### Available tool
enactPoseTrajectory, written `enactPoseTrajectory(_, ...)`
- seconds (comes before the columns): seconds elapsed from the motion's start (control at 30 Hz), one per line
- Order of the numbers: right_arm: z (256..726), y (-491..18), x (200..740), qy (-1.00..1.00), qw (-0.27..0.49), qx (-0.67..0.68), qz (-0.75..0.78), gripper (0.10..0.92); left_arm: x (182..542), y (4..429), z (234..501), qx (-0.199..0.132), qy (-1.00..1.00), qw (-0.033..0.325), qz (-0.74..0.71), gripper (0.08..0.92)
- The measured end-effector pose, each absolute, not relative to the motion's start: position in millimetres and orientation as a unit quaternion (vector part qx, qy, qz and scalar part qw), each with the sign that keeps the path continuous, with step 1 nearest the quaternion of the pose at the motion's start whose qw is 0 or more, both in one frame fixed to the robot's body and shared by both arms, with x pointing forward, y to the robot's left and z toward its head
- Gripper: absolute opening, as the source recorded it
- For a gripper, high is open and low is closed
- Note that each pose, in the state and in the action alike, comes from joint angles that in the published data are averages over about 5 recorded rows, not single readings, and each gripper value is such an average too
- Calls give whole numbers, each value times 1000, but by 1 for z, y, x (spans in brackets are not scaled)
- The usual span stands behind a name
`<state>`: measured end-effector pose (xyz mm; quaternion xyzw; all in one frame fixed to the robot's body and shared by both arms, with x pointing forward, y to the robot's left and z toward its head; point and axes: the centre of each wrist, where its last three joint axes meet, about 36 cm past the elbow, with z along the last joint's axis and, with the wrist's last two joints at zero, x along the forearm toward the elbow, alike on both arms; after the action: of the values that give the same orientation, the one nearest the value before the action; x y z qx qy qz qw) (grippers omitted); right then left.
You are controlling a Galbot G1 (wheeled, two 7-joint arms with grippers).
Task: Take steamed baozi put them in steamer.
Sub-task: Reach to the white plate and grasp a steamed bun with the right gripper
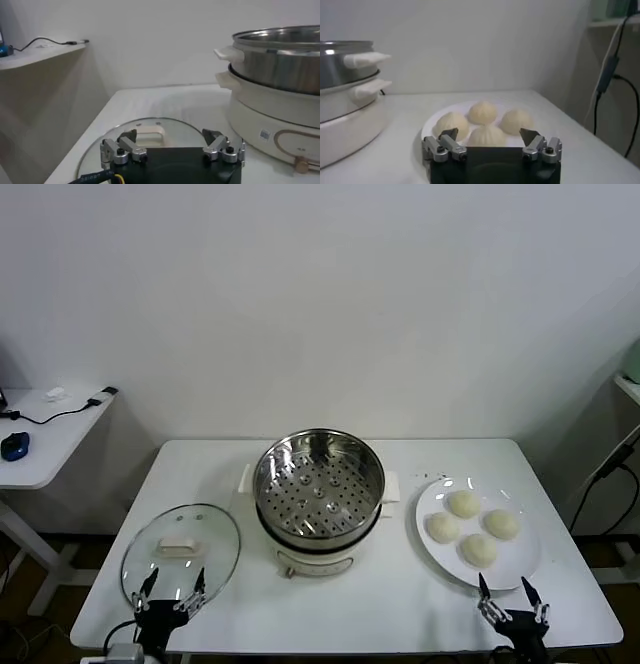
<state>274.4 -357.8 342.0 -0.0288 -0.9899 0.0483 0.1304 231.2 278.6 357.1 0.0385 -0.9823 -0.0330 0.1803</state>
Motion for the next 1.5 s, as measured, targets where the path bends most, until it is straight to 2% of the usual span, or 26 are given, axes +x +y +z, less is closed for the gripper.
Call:
enactPoseTrajectory(0.23, 375, -386, 353, -985, 123, 31, 118, 823, 232, 275, 358, 34, -983, 178, -30, 823)
enactPoseTrajectory(0.5, 431, -415, 451, -934, 130, 196, 269, 823, 232, 270, 362, 31, -984, 173, -27, 823)
enactPoseTrajectory(0.73, 475, -449, 511, -832, 192, 347, 388, 823, 230, 270, 360, 35, -984, 172, -26, 823)
enactPoseTrajectory(0.97, 510, -470, 561, -729, 276, 435, 451, 823, 229, 268, 359, 39, -984, 173, -22, 823)
enactPoseTrajectory(1.17, 521, -468, 599, -668, 341, 466, 470, 823, 231, 266, 358, 42, -984, 172, -17, 823)
enactPoseTrajectory(1.5, 504, -449, 648, -615, 415, 475, 473, 823, 231, 267, 356, 54, -983, 173, -13, 823)
